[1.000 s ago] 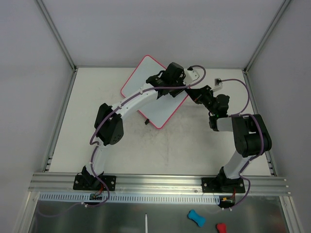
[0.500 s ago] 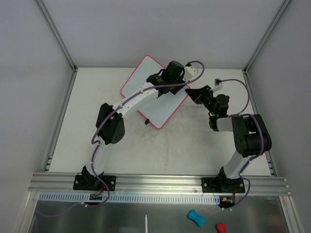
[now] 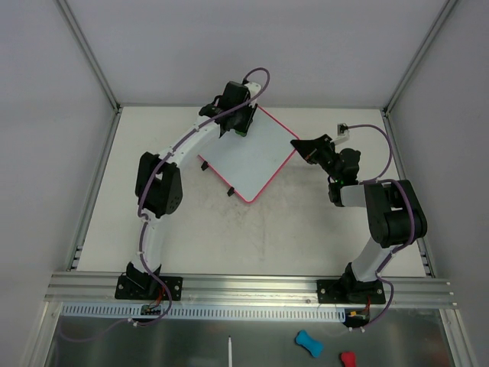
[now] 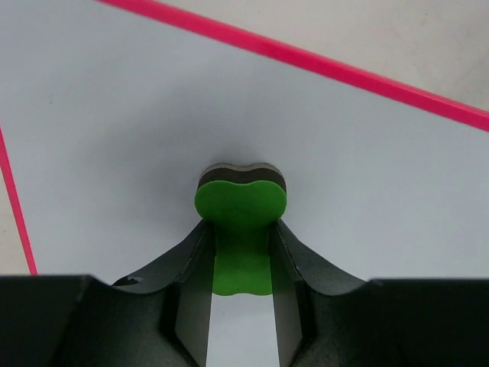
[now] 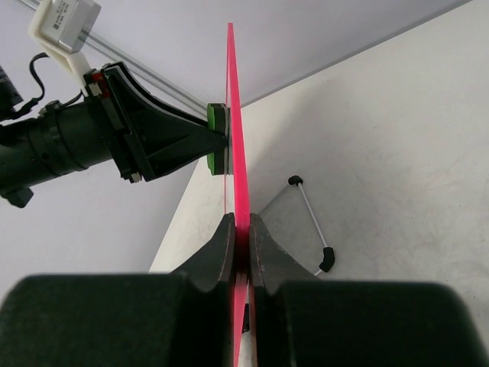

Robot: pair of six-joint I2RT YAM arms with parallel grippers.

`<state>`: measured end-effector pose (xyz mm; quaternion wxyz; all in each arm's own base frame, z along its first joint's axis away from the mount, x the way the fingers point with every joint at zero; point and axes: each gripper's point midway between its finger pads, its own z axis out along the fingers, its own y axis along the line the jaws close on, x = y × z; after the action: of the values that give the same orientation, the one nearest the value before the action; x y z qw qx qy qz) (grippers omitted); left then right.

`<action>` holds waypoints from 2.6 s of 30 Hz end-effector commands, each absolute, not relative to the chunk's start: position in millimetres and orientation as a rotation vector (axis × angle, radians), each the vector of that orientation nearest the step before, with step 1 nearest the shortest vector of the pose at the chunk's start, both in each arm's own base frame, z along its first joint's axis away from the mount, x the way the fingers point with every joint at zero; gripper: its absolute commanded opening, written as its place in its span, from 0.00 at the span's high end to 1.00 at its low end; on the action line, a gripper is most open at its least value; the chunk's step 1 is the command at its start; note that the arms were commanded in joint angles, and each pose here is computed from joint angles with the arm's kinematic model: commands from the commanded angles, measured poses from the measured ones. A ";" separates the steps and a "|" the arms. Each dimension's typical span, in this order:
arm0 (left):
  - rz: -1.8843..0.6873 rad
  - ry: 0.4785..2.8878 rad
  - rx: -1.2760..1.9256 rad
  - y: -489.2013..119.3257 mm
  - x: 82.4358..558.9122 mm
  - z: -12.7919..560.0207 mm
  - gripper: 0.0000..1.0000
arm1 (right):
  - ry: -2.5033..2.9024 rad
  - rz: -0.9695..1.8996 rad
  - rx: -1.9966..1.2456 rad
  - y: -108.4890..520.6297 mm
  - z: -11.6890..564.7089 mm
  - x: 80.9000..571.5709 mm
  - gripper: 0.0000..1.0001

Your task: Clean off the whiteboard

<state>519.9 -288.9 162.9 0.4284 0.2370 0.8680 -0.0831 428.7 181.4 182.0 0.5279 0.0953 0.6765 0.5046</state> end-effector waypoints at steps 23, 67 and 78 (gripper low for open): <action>-0.448 1.919 0.923 -393.8 384.1 149.9 1.00 | 1.497 1.294 -0.017 210.3 220.5 406.1 1.00; -0.232 2.214 -0.348 -121.5 347.9 111.9 1.00 | 1.493 1.293 -0.015 209.6 221.2 406.9 1.00; -0.270 2.417 -0.395 -127.8 324.0 54.1 1.00 | 1.495 1.293 -0.014 209.8 220.1 405.6 1.00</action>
<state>323.9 -124.3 62.2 0.3540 -0.1362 0.9210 -0.0885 421.6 190.2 194.1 0.5363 0.0612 0.6616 0.5205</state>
